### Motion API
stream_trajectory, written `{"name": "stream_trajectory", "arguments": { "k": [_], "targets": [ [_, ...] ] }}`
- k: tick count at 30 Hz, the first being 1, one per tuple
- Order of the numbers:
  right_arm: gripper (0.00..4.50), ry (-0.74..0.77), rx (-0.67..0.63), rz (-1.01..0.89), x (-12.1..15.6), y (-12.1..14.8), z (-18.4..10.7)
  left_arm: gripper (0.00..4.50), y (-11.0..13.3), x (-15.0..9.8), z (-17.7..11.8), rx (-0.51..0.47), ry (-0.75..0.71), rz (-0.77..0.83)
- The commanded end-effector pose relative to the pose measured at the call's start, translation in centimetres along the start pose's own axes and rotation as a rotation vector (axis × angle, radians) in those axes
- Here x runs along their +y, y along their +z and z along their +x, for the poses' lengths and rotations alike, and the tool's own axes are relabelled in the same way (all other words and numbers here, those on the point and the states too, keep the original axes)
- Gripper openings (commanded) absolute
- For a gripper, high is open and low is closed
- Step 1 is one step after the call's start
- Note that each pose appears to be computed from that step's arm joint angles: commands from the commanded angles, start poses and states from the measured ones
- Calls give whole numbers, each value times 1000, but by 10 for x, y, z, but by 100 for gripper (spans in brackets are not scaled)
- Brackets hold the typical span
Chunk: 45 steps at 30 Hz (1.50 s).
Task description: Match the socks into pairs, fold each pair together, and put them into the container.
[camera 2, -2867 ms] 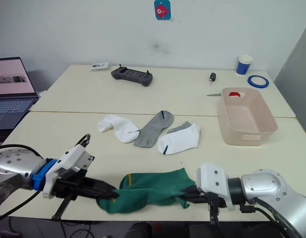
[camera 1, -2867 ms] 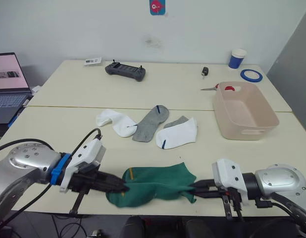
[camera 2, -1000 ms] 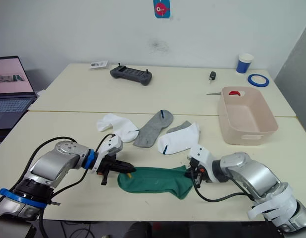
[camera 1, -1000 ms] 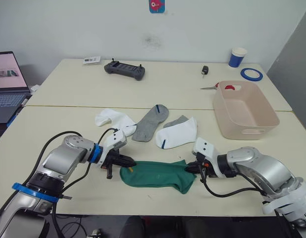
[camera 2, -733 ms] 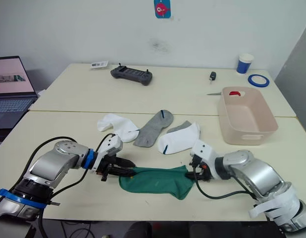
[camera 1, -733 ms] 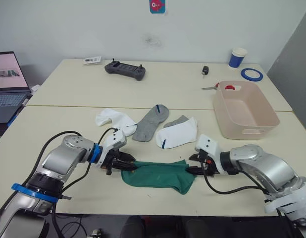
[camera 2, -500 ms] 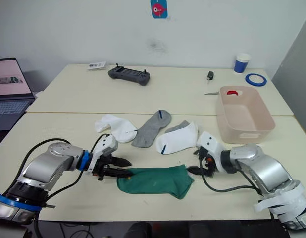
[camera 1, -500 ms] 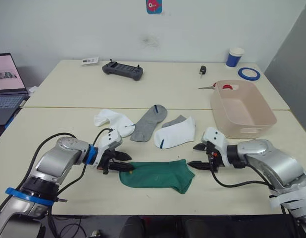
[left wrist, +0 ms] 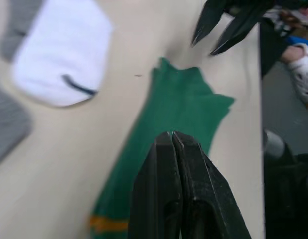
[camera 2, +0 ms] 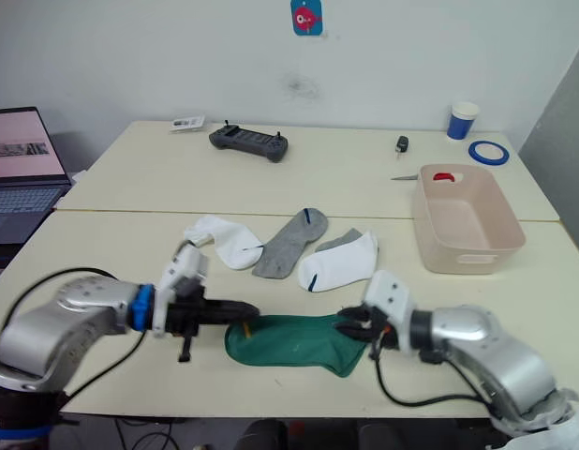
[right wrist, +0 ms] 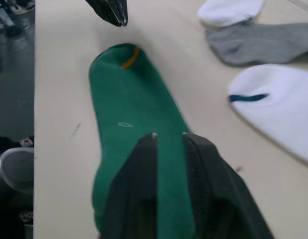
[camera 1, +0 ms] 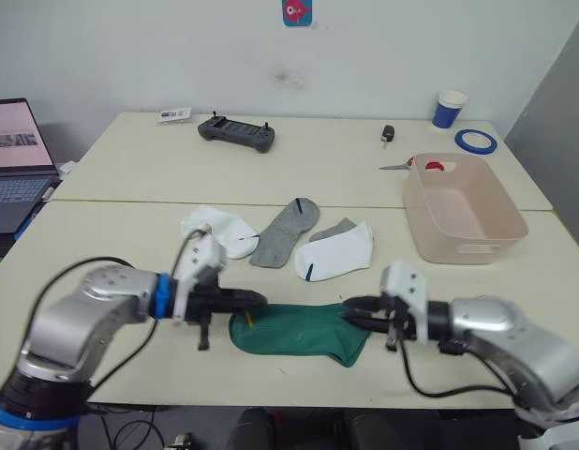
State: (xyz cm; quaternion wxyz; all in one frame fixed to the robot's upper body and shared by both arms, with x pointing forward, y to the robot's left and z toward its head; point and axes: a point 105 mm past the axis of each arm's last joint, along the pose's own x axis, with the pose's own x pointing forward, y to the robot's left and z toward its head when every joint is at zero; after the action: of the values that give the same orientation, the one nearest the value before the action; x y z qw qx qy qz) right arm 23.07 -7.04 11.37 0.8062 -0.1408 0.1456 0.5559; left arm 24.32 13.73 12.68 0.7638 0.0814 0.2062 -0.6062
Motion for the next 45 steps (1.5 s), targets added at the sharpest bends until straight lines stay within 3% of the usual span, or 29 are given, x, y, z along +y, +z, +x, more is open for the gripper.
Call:
{"name": "stream_trajectory", "arguments": {
  "k": [1,7,11,19,22,26,31,37,45],
  "targets": [
    [3,-39,-6,-1,0,-2,4,0,-18,7,10,49,49,30],
    [3,-42,104,46,9,-38,5,0,-57,16,18,128,92,1],
    [3,-128,202,1,-9,-57,-5,0,-68,16,15,162,93,3],
    [3,-229,196,-110,-39,-37,-21,0,-74,15,14,165,99,13],
    [3,-214,148,-161,-37,-21,-26,0,-59,14,12,102,110,41],
    [3,-119,-28,-181,-18,19,-22,0,-9,9,4,-40,123,97],
    [3,-105,-36,-194,-17,16,8,0,2,16,10,-40,196,153],
    [3,-58,-16,-119,-5,-5,47,0,-25,19,22,23,219,100],
    [3,-63,140,-98,-7,-48,17,0,-72,21,21,189,251,83]
  ]
}}
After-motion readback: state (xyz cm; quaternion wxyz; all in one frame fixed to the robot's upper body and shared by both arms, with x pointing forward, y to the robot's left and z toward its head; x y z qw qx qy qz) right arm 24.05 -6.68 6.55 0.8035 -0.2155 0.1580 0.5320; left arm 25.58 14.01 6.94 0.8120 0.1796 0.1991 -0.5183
